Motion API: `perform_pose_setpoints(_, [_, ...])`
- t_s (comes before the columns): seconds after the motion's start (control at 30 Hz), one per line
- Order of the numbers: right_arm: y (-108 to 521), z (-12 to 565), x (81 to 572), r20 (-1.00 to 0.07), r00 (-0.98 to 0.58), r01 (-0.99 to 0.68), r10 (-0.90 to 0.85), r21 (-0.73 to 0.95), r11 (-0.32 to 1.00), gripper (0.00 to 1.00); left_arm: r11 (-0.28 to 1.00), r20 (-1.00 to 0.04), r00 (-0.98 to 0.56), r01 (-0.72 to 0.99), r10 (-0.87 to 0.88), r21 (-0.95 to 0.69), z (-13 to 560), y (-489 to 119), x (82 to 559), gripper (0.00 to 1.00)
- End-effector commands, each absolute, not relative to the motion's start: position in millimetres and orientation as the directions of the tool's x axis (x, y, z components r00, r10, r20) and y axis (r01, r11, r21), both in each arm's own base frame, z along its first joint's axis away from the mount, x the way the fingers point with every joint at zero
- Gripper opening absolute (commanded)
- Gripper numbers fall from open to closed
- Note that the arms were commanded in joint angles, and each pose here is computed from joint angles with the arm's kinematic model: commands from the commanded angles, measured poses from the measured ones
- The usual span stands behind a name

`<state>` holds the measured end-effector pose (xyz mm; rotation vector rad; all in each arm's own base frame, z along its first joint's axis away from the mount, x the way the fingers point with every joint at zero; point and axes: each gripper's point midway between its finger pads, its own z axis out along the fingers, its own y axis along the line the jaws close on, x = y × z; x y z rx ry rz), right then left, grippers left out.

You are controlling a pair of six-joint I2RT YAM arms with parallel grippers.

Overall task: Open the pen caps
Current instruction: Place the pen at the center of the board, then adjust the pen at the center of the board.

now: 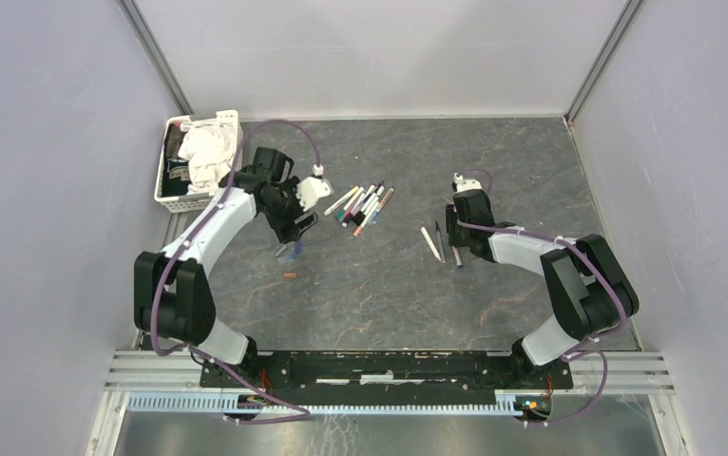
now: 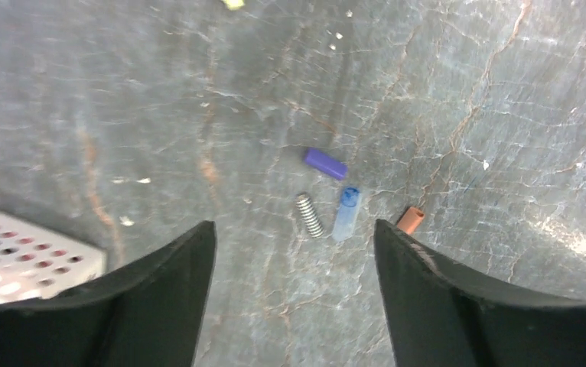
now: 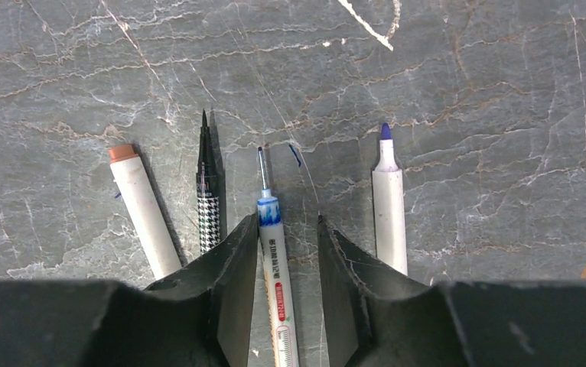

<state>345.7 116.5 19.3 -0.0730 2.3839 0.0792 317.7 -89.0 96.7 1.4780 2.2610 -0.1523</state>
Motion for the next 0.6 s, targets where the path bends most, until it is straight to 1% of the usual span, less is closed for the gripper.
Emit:
perform_pose_setpoints(0.0, [121, 35, 363, -0.720, -0.693, -0.059, -0.006, 0.049, 0.997, 0.40, 0.530, -0.498, -0.415, 0.841, 0.762, 0.110, 154, -99, 314, 0.87])
perform_pose_setpoints(0.07, [117, 41, 364, -0.727, -0.686, -0.045, -0.003, 0.039, 0.998, 0.41, 0.560, -0.516, -0.436, 0.821, 0.738, 0.107, 172, -99, 314, 0.91])
perform_pose_setpoints(0.13, [112, 47, 364, -0.735, -0.679, -0.024, 0.003, 0.026, 0.999, 0.41, 0.596, -0.526, -0.461, 0.795, 0.715, 0.112, 186, -97, 314, 0.99])
perform_pose_setpoints(0.3, [117, 81, 371, -0.777, -0.629, -0.030, 0.030, 0.062, 0.998, 0.47, 0.663, -0.549, -0.499, 0.735, 0.670, 0.142, 221, -86, 318, 1.00])
perform_pose_setpoints(0.47, [117, 105, 381, -0.796, -0.603, -0.018, 0.047, 0.073, 0.997, 0.52, 0.717, -0.616, -0.488, 0.672, 0.618, 0.188, 251, -74, 323, 1.00])
perform_pose_setpoints(0.57, [136, 120, 387, -0.815, -0.578, -0.076, 0.047, 0.111, 0.991, 0.53, 0.741, -0.649, -0.479, 0.641, 0.592, 0.203, 264, -69, 322, 1.00])
